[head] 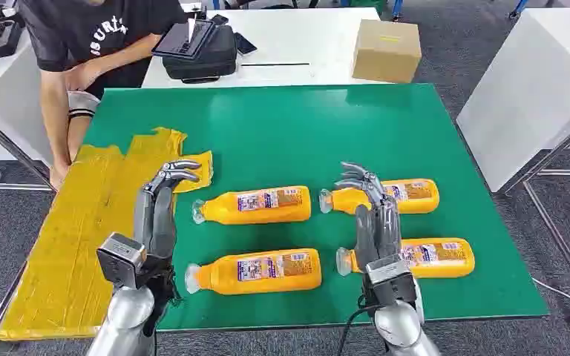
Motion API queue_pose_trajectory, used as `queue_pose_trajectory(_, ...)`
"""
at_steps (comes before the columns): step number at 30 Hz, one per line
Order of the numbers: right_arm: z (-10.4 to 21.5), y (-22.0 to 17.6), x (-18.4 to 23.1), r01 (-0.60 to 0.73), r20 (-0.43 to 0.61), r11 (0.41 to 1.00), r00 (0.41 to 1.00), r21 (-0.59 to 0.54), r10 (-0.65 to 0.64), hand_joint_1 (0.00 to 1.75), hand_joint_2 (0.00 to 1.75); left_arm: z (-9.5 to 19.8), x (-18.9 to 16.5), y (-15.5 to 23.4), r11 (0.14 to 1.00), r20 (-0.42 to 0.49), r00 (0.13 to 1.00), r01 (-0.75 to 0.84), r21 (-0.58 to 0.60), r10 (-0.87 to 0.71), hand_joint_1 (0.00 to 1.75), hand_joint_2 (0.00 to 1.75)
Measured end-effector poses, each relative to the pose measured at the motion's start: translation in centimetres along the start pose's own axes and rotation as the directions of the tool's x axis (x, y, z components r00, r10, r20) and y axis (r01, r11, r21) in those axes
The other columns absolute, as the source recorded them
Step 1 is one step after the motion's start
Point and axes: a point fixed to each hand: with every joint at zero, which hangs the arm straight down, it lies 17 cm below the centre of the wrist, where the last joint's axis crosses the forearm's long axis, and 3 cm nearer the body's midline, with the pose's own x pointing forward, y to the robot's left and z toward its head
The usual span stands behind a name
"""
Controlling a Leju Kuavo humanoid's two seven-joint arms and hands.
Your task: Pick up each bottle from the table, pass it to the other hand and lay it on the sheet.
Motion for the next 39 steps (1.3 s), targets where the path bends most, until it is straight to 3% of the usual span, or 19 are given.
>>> queue_pose_trajectory(7, 0.0, 0.2, -0.2, 0.008, -0.014, 1.000, 1.000, 0.009, -0.008, 1.75, 0.00, 0.0, -0.2, 0.0, 1.000, -0.013, 1.000, -0.005, -0.001, 0.005, 1.75, 0.00)
queue_pose_trajectory(8, 0.2, 0.7, -1.0, 0.048, -0.066, 0.998, 0.997, 0.034, -0.046, 1.75, 0.00, 0.1, -1.1, -0.2, 0.999, -0.071, 0.997, -0.041, -0.009, 0.040, 1.75, 0.00)
queue_pose_trajectory(10, 1.8, 3.7, -4.3, 0.177, -0.307, 0.973, 0.943, 0.149, -0.124, 1.75, 0.00, 1.1, -4.5, -1.0, 0.990, -0.288, 0.949, -0.138, -0.010, 0.129, 1.75, 0.00)
queue_pose_trajectory(11, 2.7, 4.3, -5.4, 0.189, -0.371, 0.968, 0.921, 0.167, -0.116, 1.75, 0.00, 1.8, -5.8, -1.1, 0.990, -0.353, 0.926, -0.144, -0.005, 0.133, 1.75, 0.00)
queue_pose_trajectory(12, 3.4, 4.4, -5.9, 0.192, -0.399, 0.968, 0.910, 0.164, -0.113, 1.75, 0.00, 2.3, -6.2, -1.0, 0.990, -0.365, 0.921, -0.143, 0.004, 0.135, 1.75, 0.00)
queue_pose_trajectory(16, 3.4, 3.3, -5.0, 0.157, -0.314, 0.980, 0.943, 0.122, -0.112, 1.68, 0.00, 2.7, -5.6, -0.1, 0.993, -0.284, 0.951, -0.114, 0.030, 0.118, 1.75, 0.00)
queue_pose_trajectory(17, 3.6, 3.0, -5.1, 0.149, -0.312, 0.982, 0.944, 0.112, -0.108, 0.19, 0.00, 3.0, -5.7, 0.0, 0.994, -0.282, 0.953, -0.108, 0.034, 0.113, 1.26, 0.00)
queue_pose_trajectory(18, 3.9, 2.8, -5.2, 0.141, -0.306, 0.985, 0.946, 0.102, -0.103, 0.00, 0.00, 3.3, -5.9, 0.2, 0.994, -0.278, 0.954, -0.101, 0.041, 0.109, 0.00, 0.00)
queue_pose_trajectory(31, 5.2, -0.8, -3.6, -0.096, -0.151, 0.995, 0.984, -0.039, 0.089, 0.00, 0.00, 6.1, -6.7, 1.8, 0.995, -0.195, 0.980, 0.045, 0.088, -0.028, 0.00, 0.00)
queue_pose_trajectory(39, 4.6, -2.5, -1.9, -0.224, -0.072, 0.971, 0.973, -0.087, 0.218, 0.00, 0.00, 6.7, -7.5, 1.9, 0.993, -0.212, 0.976, 0.072, 0.093, -0.051, 0.00, 0.00)
